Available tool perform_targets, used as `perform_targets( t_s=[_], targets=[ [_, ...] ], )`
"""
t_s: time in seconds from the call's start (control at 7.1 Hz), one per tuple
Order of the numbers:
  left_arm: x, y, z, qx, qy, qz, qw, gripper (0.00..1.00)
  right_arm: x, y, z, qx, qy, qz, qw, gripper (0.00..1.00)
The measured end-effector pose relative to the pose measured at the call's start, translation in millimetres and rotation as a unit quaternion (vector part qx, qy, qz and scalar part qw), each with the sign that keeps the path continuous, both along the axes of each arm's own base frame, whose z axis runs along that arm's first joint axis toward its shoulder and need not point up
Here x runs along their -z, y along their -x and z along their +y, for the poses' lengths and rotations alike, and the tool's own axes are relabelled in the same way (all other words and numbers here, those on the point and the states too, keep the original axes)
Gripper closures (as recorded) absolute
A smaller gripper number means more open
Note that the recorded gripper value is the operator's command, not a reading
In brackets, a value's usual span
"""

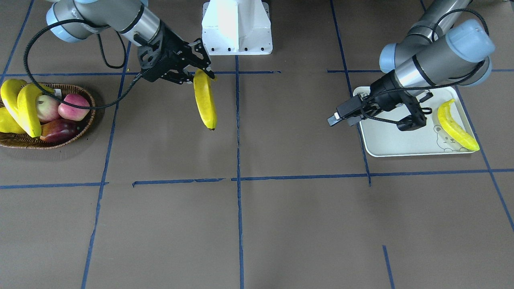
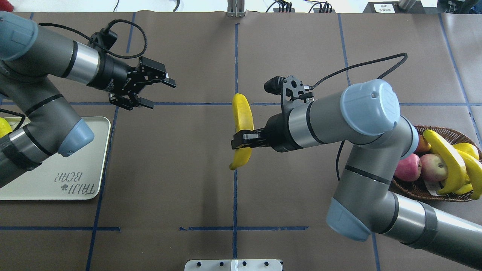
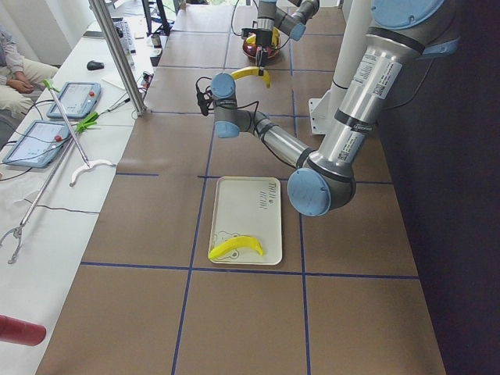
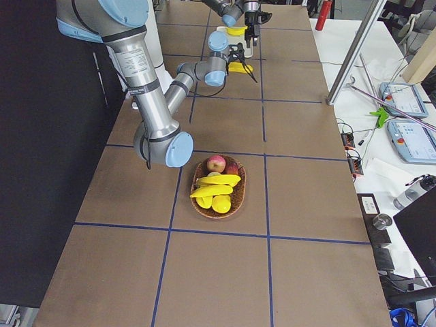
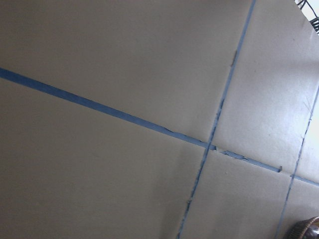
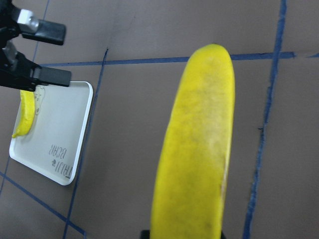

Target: Transfer all bananas from basket to plate

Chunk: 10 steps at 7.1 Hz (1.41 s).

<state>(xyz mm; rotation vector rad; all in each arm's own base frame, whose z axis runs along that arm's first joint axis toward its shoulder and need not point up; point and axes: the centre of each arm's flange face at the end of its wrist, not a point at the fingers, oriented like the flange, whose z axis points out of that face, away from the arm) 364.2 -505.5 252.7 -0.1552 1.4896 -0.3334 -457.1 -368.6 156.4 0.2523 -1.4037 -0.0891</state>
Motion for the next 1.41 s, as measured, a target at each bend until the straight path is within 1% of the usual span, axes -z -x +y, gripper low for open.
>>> perform_targets(
  t_s=[0.28,0.56,0.7,0.99,1.13,1.27,1.41],
  targets=[
    [41.2,-44.8,22.9,0.006,0.003,0.024,0.9997,0.00,26.7,40.1,4.7,-0.018,0.000,-0.015,0.9997,0.88],
    [55.8,-59.2,35.0,0.005,0.016,0.036,0.9992,0.00,39.4,57.7,7.5,-0.025,0.004,-0.020,0.9995,0.88],
    [57.1,-63.1,38.6,0.003,0.020,0.037,0.9991,0.02,40.8,59.3,7.7,-0.027,0.004,-0.021,0.9994,0.87],
    [56.8,-65.6,40.9,0.001,0.022,0.037,0.9991,0.84,41.4,59.6,7.6,-0.027,0.004,-0.021,0.9994,0.86],
    [55.4,-65.5,41.1,0.001,0.022,0.036,0.9991,0.99,41.9,59.3,7.7,-0.027,0.004,-0.022,0.9994,0.86],
    [53.0,-64.5,40.8,0.002,0.024,0.034,0.9991,1.00,42.4,58.8,7.9,-0.027,0.004,-0.022,0.9994,0.73],
    [51.0,-63.3,40.3,0.004,0.025,0.033,0.9991,1.00,43.0,58.2,8.1,-0.028,0.004,-0.023,0.9993,0.29]
  ],
)
